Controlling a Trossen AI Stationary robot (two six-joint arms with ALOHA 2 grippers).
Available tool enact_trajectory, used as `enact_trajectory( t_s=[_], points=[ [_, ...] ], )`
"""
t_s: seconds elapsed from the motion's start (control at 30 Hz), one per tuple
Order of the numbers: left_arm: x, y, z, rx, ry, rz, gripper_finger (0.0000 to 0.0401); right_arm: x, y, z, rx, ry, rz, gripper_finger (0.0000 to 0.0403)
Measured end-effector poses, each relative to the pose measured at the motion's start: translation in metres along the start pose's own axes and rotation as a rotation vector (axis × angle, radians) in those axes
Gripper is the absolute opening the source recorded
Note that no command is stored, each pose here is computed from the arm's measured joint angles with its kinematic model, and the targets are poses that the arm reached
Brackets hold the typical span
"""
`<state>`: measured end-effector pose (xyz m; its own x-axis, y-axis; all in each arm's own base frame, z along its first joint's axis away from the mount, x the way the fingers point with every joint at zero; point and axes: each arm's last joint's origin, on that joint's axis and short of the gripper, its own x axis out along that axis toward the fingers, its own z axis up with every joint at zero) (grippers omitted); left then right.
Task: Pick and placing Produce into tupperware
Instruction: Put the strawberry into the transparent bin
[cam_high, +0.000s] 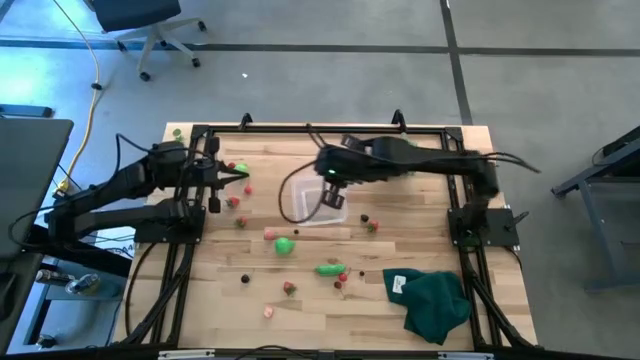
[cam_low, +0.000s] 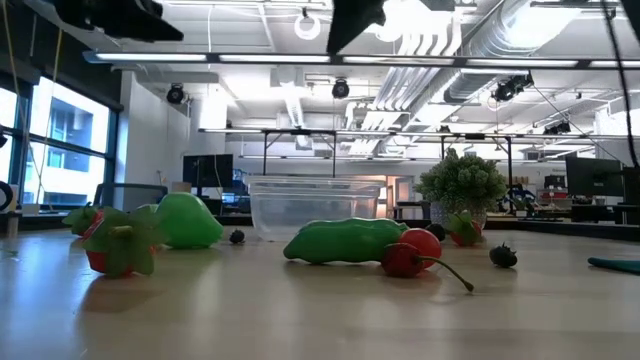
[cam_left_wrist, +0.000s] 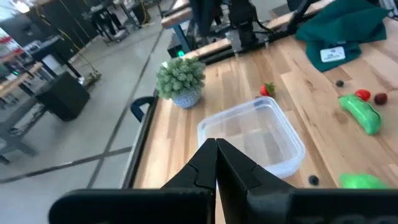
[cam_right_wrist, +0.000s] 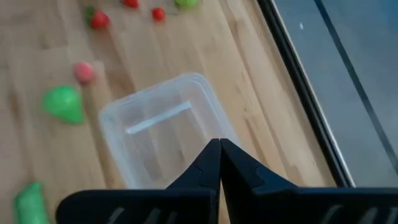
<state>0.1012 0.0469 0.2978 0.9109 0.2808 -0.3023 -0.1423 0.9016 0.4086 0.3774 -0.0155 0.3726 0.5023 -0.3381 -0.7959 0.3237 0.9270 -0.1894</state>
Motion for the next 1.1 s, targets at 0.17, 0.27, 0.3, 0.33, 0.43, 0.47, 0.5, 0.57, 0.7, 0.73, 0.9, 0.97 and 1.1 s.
enact_trajectory(
  t_s=[0.17, 0.27, 0.3, 0.33, 0.43, 0.47, 0.5, 0.57, 0.7, 0.73, 0.9, 0.97, 1.1],
  points=[
    [-0.003, -0.002, -0.003, 0.015, 0.022, -0.013, 0.0001, -0.019, -0.003, -0.052, 0.055, -0.096, 0.059, 0.0],
    [0.0, -0.005, -0.009, 0.006, 0.05, -0.028, 0.0001, -0.021, -0.005, -0.094, 0.097, -0.176, 0.153, 0.0],
    [0.002, -0.006, -0.012, -0.001, 0.058, -0.032, 0.0001, -0.022, -0.005, -0.107, 0.105, -0.215, 0.199, 0.0],
    [0.003, -0.007, -0.014, -0.01, 0.066, -0.031, 0.0001, -0.022, -0.005, -0.12, 0.118, -0.249, 0.245, 0.0],
    [0.006, -0.009, -0.019, -0.019, 0.083, -0.031, 0.0001, -0.024, -0.006, -0.155, 0.158, -0.352, 0.378, 0.0],
    [0.007, -0.009, -0.02, -0.019, 0.084, -0.032, 0.0001, -0.024, -0.006, -0.166, 0.167, -0.369, 0.403, 0.0],
    [0.007, -0.009, -0.02, -0.019, 0.081, -0.034, 0.0001, -0.023, -0.007, -0.177, 0.182, -0.376, 0.424, 0.0],
    [0.007, -0.009, -0.019, -0.016, 0.075, -0.045, 0.0001, -0.022, -0.01, -0.196, 0.227, -0.372, 0.445, 0.0],
    [0.007, -0.011, -0.02, -0.015, 0.067, -0.092, 0.0001, -0.012, -0.014, -0.228, 0.337, -0.322, 0.46, 0.0],
    [0.007, -0.012, -0.02, -0.013, 0.06, -0.11, 0.0001, -0.01, -0.014, -0.233, 0.354, -0.32, 0.46, 0.0],
    [0.015, -0.014, -0.021, 0.025, 0.035, -0.237, 0.0001, -0.002, -0.017, -0.247, 0.345, -0.309, 0.446, 0.0],
    [0.018, -0.015, -0.021, 0.028, 0.044, -0.256, 0.0001, -0.002, -0.017, -0.247, 0.314, -0.311, 0.449, 0.0],
    [0.024, -0.015, -0.025, 0.013, 0.09, -0.281, 0.0001, 0.0, -0.016, -0.248, 0.252, -0.32, 0.445, 0.0]
  ],
)
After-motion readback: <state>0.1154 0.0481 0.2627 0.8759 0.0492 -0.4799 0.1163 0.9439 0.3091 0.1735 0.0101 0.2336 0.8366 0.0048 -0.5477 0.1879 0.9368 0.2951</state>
